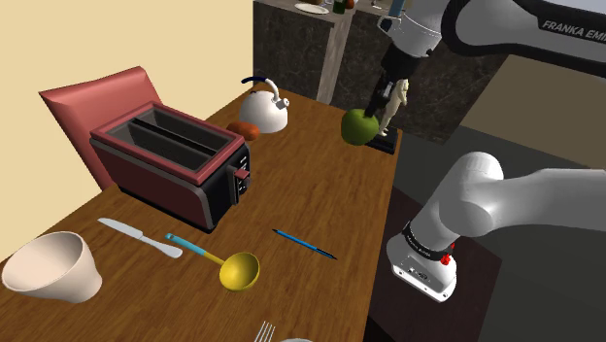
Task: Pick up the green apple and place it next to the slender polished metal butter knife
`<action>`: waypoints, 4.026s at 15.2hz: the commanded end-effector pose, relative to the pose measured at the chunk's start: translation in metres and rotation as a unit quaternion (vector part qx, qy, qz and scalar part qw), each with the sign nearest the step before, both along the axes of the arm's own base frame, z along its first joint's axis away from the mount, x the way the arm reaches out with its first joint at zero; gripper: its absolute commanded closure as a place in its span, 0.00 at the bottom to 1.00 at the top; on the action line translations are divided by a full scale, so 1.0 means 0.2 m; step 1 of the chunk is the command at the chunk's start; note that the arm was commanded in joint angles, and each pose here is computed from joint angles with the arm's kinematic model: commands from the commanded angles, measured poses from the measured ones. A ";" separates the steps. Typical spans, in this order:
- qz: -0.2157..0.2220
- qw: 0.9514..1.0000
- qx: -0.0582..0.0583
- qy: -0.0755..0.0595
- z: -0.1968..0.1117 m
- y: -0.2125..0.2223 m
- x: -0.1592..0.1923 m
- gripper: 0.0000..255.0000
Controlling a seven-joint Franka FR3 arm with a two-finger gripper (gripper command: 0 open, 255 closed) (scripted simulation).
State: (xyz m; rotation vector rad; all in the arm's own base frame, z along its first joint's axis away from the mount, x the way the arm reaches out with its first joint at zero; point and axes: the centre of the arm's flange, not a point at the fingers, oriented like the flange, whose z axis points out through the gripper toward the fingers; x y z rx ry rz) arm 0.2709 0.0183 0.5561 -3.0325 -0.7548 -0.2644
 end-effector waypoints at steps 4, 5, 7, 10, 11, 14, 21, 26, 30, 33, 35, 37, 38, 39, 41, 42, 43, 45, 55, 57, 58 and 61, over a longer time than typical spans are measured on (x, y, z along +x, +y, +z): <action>-0.001 1.000 0.001 0.000 -0.02 0.32 0.02 1.00; -0.001 1.000 0.001 0.000 -0.02 0.39 0.02 1.00; -0.001 1.000 0.001 0.000 -0.02 0.52 0.03 1.00; -0.001 1.000 0.001 0.000 -0.02 0.72 0.04 1.00; -0.001 1.000 0.001 0.000 -0.02 0.78 0.05 1.00; -0.001 1.000 0.001 0.000 -0.02 0.98 0.06 1.00; -0.001 1.000 0.001 0.000 -0.02 1.44 0.09 1.00; -0.001 1.000 0.001 0.000 -0.02 1.77 0.11 1.00; -0.001 1.000 0.001 0.000 -0.02 2.04 0.13 1.00; -0.001 1.000 0.001 0.000 -0.02 2.23 0.14 1.00; -0.001 1.000 0.001 0.000 -0.02 2.37 0.15 1.00; -0.001 1.000 0.001 0.000 -0.01 2.50 0.15 1.00; -0.001 1.000 0.001 0.000 -0.01 2.56 0.16 1.00; -0.001 1.000 0.001 0.000 -0.01 2.63 0.16 1.00; -0.001 1.000 0.001 0.000 -0.01 2.76 0.17 1.00; -0.001 1.000 0.001 0.000 -0.01 2.83 0.17 1.00; -0.001 1.000 0.001 0.000 -0.01 2.89 0.18 1.00; -0.001 1.000 0.001 0.000 -0.01 3.02 0.19 1.00; -0.001 1.000 0.001 0.000 -0.28 3.03 0.19 1.00; -0.001 1.000 0.001 0.000 -0.33 3.03 0.19 1.00; -0.001 1.000 0.001 0.000 -0.36 3.03 0.19 1.00; -0.001 1.000 0.001 0.000 -0.44 3.03 0.19 1.00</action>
